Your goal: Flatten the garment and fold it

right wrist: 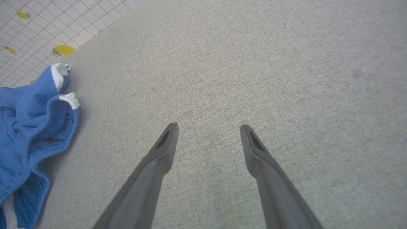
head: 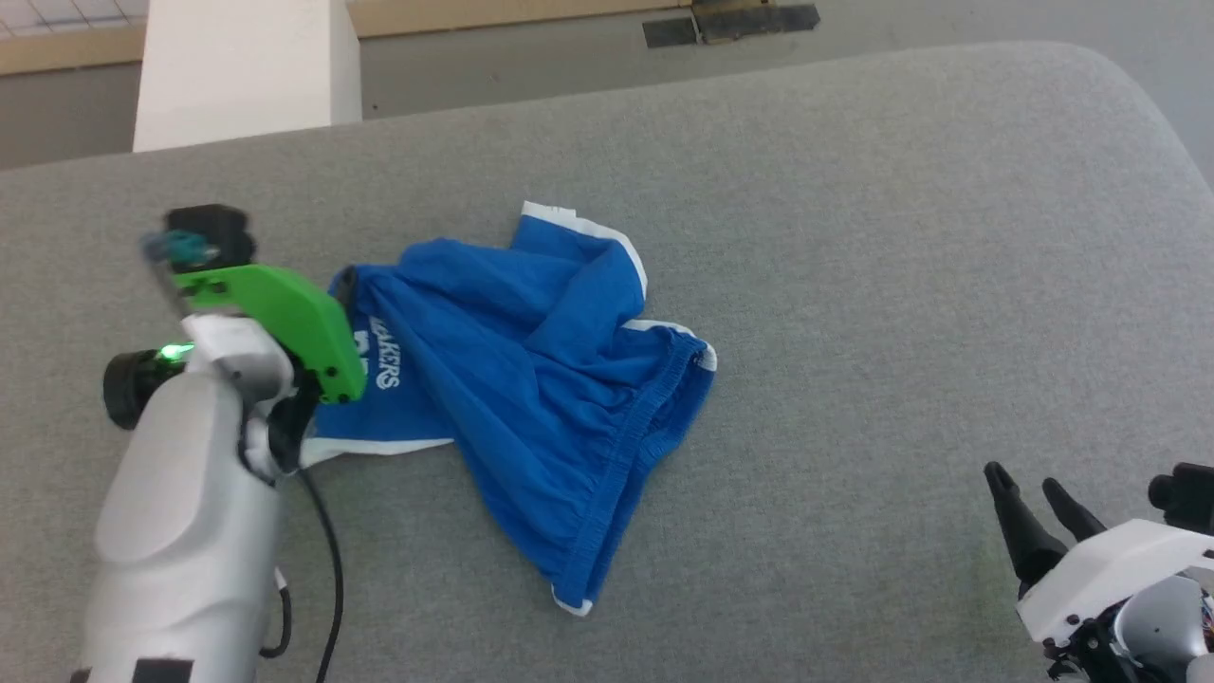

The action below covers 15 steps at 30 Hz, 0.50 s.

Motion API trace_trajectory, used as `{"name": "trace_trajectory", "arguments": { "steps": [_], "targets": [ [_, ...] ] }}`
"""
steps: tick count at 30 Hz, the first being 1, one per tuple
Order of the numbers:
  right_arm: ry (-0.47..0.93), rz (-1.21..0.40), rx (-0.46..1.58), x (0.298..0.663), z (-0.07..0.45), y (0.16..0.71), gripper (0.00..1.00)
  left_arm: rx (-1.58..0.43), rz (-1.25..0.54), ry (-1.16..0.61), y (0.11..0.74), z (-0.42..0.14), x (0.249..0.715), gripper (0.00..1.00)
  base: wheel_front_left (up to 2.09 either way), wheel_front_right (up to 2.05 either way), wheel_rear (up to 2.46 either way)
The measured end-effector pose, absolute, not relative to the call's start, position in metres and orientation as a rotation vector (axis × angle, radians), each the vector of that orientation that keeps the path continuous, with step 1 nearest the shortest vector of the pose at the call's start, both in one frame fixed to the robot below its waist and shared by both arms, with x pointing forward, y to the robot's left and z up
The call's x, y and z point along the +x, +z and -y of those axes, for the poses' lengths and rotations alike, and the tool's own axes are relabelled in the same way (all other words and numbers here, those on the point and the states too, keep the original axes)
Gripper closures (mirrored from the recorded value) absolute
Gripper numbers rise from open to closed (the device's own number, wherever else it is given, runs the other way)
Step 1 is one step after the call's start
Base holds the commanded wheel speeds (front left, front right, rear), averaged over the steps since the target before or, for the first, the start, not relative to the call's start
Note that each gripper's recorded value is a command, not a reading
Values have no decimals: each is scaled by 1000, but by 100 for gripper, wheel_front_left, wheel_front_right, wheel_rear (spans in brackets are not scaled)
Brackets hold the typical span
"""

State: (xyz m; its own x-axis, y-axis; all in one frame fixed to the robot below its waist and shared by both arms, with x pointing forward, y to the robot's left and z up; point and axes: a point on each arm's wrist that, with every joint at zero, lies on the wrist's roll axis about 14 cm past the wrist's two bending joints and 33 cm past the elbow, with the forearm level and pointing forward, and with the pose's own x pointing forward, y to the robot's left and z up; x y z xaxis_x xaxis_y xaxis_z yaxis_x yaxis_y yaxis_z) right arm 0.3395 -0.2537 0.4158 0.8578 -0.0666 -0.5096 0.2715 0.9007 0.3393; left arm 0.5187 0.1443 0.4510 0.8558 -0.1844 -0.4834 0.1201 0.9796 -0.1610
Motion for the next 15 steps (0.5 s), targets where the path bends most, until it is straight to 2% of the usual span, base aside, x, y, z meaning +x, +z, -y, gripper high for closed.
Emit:
{"name": "trace_trajectory", "arguments": {
  "steps": [3,8,15],
  "targets": [
    [-156,-495,407,343,247,423,0,-237,-323,-100,485,-163,521,0,0,0,0],
    [-69,-468,391,356,222,434,0,-220,87,-7,538,-209,488,0,0,0,0],
    [123,-466,335,389,164,449,0,-183,175,102,536,-243,426,0,0,0,0]
  ]
}}
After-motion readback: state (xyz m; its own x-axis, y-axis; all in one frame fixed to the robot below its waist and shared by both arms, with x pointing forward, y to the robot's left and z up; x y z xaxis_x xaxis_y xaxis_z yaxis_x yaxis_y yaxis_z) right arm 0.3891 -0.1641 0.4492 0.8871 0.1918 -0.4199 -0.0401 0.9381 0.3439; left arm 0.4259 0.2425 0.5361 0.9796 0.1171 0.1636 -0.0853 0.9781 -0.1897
